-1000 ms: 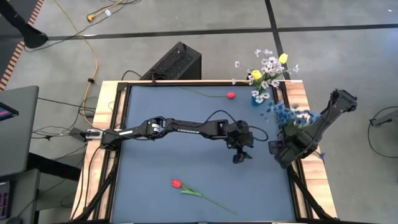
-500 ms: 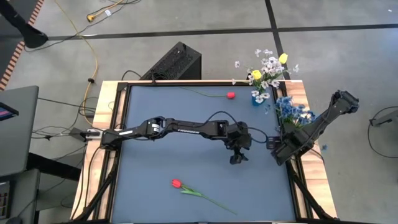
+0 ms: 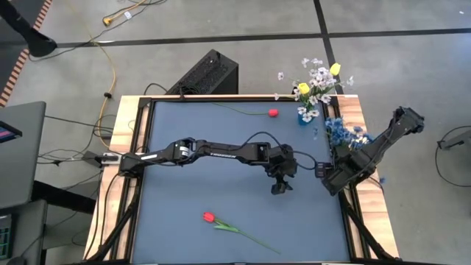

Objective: Sort flowers into vase by color
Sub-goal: Adjust the violet vase

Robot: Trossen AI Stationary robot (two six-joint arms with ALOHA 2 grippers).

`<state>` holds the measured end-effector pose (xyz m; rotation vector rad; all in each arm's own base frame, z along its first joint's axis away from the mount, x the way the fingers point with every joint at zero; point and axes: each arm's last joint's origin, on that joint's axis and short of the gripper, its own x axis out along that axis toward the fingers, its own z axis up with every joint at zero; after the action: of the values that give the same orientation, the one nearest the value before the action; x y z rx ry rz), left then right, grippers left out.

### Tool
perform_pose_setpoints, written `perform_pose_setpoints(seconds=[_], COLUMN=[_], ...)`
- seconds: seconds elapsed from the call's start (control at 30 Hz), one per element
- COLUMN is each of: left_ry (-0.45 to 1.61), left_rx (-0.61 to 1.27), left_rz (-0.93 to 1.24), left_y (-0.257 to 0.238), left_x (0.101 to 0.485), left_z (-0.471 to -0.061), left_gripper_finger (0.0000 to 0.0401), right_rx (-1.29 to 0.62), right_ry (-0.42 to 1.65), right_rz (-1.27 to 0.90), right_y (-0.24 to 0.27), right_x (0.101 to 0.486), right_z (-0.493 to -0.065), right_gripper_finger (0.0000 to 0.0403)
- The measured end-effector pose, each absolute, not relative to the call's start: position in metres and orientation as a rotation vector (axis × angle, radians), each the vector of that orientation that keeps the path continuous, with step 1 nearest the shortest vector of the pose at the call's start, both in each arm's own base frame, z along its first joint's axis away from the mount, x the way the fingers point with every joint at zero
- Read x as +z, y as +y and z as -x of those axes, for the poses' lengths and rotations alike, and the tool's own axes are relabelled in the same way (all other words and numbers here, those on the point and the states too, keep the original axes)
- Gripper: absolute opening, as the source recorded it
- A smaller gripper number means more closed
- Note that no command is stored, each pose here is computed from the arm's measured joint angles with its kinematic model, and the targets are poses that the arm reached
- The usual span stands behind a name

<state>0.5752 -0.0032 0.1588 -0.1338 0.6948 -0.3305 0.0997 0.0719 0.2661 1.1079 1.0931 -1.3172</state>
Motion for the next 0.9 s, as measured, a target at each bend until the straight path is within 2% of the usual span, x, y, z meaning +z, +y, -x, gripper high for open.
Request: perform_pose_setpoints(seconds=[0.2,0.4,0.67,0.77,0.9], left_ry=[0.699,0.7,0.701,0.716,0.739], left_rx=[-0.33,-0.327,-0.327,-0.325,-0.324], left_rz=[0.135,0.134,0.136,0.14,0.145], left_y=[-0.003,-0.003,-0.003,-0.003,-0.003], left_x=[0.158,0.158,0.158,0.157,0.156], left_z=[-0.575,-0.575,-0.575,-0.574,-0.572], left_gripper_finger=[0.0271,0.0271,0.0271,0.0271,0.0271], right_rx=[-1.226,-1.297,-1.395,-1.436,-1.392], right_ry=[1.106,1.176,1.047,1.097,1.183], right_rz=[-1.132,-1.014,-0.83,-0.813,-0.827], right_y=[0.089,0.109,0.109,0.109,0.11], right_x=[0.287,0.271,0.242,0.236,0.242], right_z=[-0.104,-0.108,-0.123,-0.125,-0.122], right_gripper_finger=[0.0249,0.0244,0.0195,0.0176,0.0161])
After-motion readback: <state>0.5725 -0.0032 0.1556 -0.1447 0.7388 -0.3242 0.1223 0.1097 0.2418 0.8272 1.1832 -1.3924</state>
